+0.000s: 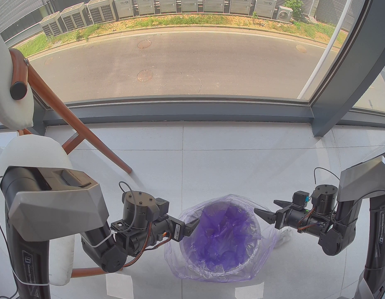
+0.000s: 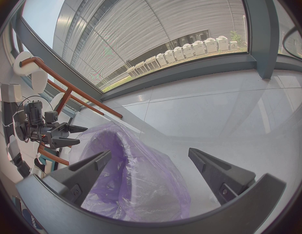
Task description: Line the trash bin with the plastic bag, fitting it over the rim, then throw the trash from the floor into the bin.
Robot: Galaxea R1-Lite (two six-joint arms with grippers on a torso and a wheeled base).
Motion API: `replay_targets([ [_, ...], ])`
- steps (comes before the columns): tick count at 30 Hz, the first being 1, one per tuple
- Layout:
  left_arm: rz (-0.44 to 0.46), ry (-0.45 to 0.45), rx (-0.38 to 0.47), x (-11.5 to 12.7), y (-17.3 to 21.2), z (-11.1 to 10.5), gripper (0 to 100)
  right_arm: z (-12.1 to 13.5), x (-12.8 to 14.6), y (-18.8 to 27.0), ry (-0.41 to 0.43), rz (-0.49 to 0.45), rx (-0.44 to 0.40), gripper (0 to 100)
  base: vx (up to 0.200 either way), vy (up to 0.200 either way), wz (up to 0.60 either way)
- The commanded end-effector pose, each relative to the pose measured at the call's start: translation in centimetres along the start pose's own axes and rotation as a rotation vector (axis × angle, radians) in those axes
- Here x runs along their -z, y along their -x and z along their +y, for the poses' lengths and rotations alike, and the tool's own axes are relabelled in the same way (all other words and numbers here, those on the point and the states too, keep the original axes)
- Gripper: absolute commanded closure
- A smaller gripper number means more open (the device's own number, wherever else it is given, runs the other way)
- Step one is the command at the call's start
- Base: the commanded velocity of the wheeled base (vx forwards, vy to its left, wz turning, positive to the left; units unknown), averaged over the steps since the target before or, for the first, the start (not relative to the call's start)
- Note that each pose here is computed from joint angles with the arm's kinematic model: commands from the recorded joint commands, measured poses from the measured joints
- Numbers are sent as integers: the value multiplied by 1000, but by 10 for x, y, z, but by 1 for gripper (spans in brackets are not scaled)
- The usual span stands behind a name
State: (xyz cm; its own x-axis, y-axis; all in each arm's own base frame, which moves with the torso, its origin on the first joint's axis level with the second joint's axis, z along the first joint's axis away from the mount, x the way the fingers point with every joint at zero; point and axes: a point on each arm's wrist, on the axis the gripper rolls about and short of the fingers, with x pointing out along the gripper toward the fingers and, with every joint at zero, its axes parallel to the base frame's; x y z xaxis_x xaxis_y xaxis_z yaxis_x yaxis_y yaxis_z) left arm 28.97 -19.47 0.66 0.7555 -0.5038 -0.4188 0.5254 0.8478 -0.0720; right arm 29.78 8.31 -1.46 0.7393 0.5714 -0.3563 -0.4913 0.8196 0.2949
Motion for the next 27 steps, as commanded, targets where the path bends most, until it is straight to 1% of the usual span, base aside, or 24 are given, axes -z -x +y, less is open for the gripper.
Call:
replay_targets([
  [1,21,2,-10,9,-11,2,0,-3,9,-6,-6,17,0,0,0,0,0],
  [4,2,4,-13,5,-14,2,0,-6,9,-11,-8,11,1,0,0,0,0],
  [5,-1,4,-13,5,-15,2,0,-7,8,-14,-7,4,0,100,0,0,0],
  [11,-7,7,-15,5,-19,3,0,-12,14,-23,-9,8,2,100,0,0,0],
  [16,1,14,-30,7,-20,9,0,-12,16,-24,-12,15,5,100,0,0,0],
  [19,-1,19,-43,7,-21,15,0,-12,14,-24,-8,7,3,100,0,0,0],
  [27,-13,25,-53,4,-23,18,0,-11,10,-23,-4,-5,4,100,0,0,0],
])
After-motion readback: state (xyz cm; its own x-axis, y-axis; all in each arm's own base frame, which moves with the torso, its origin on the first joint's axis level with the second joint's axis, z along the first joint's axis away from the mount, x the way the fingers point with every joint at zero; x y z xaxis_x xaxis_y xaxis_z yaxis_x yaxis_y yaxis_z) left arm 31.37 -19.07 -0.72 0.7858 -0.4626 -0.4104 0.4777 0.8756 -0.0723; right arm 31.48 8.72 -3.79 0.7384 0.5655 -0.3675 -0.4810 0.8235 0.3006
